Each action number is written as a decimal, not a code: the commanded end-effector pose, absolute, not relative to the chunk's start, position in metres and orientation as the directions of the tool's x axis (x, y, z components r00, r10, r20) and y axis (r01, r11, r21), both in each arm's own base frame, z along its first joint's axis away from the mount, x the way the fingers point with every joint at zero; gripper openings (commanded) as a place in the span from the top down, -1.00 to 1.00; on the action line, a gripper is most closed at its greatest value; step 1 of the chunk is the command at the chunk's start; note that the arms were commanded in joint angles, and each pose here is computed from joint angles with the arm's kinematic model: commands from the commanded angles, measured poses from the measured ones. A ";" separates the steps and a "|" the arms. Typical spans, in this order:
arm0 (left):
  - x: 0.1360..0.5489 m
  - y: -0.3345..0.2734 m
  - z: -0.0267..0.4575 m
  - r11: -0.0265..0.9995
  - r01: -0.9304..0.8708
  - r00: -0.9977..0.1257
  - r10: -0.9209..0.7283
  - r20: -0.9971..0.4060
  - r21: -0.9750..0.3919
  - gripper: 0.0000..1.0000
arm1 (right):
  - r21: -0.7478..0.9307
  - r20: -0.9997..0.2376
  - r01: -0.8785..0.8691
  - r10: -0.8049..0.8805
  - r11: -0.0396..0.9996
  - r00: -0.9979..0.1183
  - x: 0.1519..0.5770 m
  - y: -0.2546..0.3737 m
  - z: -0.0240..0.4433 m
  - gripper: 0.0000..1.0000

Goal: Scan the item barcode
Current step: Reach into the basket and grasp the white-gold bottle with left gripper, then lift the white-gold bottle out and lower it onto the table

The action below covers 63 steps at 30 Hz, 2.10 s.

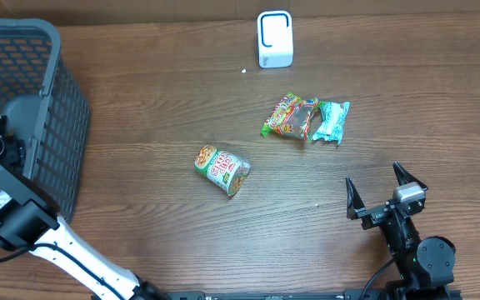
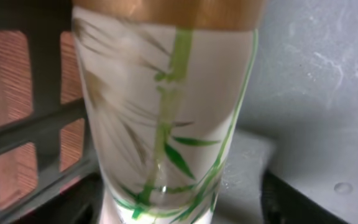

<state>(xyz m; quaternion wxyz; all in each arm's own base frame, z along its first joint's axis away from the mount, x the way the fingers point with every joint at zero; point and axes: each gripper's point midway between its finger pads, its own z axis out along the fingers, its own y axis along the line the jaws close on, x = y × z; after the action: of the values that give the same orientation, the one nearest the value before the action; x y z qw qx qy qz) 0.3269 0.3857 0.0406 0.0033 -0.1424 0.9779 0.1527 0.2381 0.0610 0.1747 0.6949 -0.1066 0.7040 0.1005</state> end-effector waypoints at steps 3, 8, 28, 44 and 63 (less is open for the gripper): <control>0.333 0.368 0.001 0.939 -0.266 -0.962 -0.271 -0.007 0.216 0.69 | -0.004 -1.000 -0.287 -0.007 0.958 -0.011 0.238 0.061 0.172 -1.00; 0.346 0.356 0.003 0.911 -0.355 -0.934 -0.355 -0.038 0.209 0.92 | -0.004 -1.000 -0.287 -0.007 0.958 -0.011 0.238 0.061 0.172 -1.00; 0.454 0.273 0.299 0.873 -0.487 -0.686 -0.359 -0.633 0.033 0.92 | -0.004 -1.000 -0.287 -0.008 0.958 -0.011 0.238 0.061 0.172 -1.00; 0.390 0.086 0.467 0.977 -0.215 -0.517 -0.104 -0.850 0.011 0.92 | -0.004 -1.000 -0.287 -0.007 0.958 -0.011 0.238 0.061 0.172 -1.00; 0.437 -0.021 0.238 0.986 -0.167 -0.933 -0.161 -0.321 -0.009 0.91 | -0.004 -1.000 -0.287 -0.008 0.958 -0.011 0.238 0.061 0.172 -1.00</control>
<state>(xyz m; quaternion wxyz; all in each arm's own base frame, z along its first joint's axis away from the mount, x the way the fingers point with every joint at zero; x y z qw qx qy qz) 0.4360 -0.0140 0.2693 0.1935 -0.0667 0.9787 0.0184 0.2381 0.0610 0.1746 0.6946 -0.1066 0.7043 0.1005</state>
